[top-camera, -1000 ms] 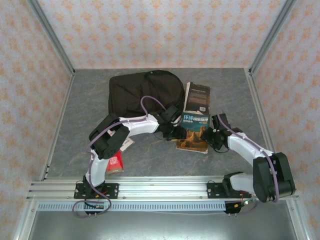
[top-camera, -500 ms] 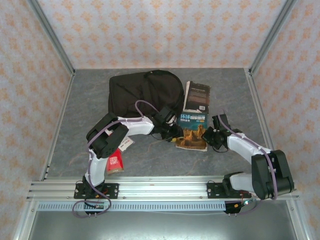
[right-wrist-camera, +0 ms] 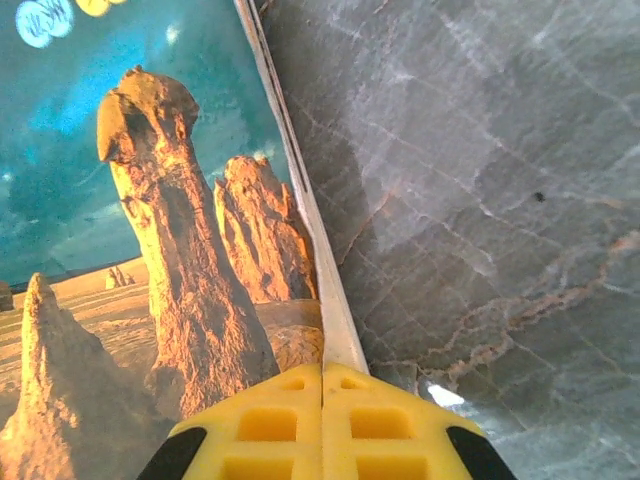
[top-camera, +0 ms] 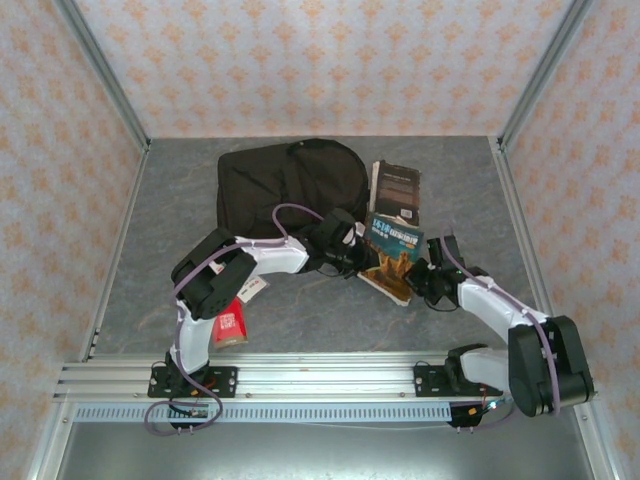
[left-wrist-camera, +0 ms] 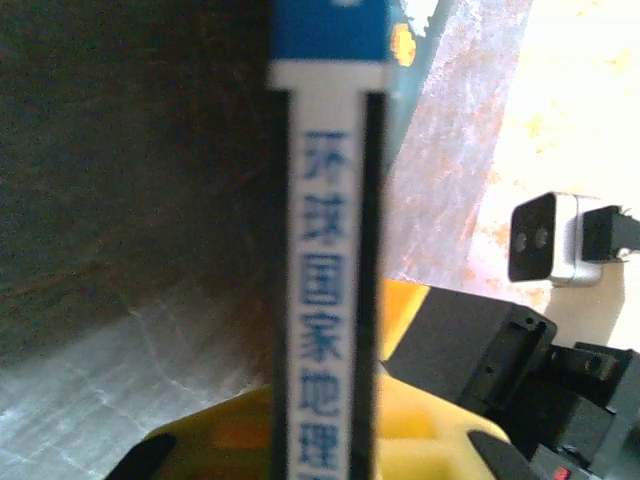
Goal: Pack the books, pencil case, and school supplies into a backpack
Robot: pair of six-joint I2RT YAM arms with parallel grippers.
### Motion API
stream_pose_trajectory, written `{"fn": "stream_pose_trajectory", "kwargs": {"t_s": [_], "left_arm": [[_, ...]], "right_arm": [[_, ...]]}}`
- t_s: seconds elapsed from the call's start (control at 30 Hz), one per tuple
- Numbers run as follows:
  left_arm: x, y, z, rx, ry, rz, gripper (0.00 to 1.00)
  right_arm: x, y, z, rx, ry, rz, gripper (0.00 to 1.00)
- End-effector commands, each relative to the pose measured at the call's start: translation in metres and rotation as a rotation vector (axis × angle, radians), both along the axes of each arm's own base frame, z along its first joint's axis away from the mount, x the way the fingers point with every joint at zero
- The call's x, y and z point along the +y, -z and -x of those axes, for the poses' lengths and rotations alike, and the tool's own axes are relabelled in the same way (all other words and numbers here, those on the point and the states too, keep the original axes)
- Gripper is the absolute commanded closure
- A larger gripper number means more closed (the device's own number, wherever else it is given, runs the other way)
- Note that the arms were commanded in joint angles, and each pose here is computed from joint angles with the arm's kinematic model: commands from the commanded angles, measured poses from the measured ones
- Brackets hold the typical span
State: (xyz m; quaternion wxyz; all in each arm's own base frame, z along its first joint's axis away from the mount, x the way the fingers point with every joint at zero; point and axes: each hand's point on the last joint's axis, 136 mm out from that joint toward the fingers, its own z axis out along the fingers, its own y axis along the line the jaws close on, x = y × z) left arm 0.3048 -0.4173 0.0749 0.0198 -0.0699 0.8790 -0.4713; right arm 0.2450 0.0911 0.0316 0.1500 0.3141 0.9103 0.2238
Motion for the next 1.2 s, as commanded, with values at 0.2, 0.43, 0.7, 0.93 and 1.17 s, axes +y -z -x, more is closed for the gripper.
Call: {"fn": "stream_pose_trajectory", "kwargs": {"t_s": [0.2,0.43,0.7,0.93,1.17], "left_arm": [[0.018,-0.114,0.027,-0.345,0.185,-0.037,1.0],[0.096,-0.185,0.032,-0.797,0.251,-0.394,1.0],[0.158,-0.234,0.016,-1.328,0.155,-0.993,1.0],[0.163,-0.253,0.025,-1.585,0.173,-1.368,1.0],[0.158,-0.259,0.048,-1.717,0.192,-1.226,1.0]], "right_arm": [[-0.03,-0.067,0.031,-0.1,0.024,0.141,0.24],[-0.003,-0.17,0.021,-0.424,-0.05,-0.039,0.18],[0.019,-0.267,0.016,-0.499,-0.001,-0.283,0.21],[0.046,-0.327,0.004,-0.486,0.093,-0.674,0.15],[0.054,-0.336,-0.009,-0.451,0.141,-0.816,0.1]]}}
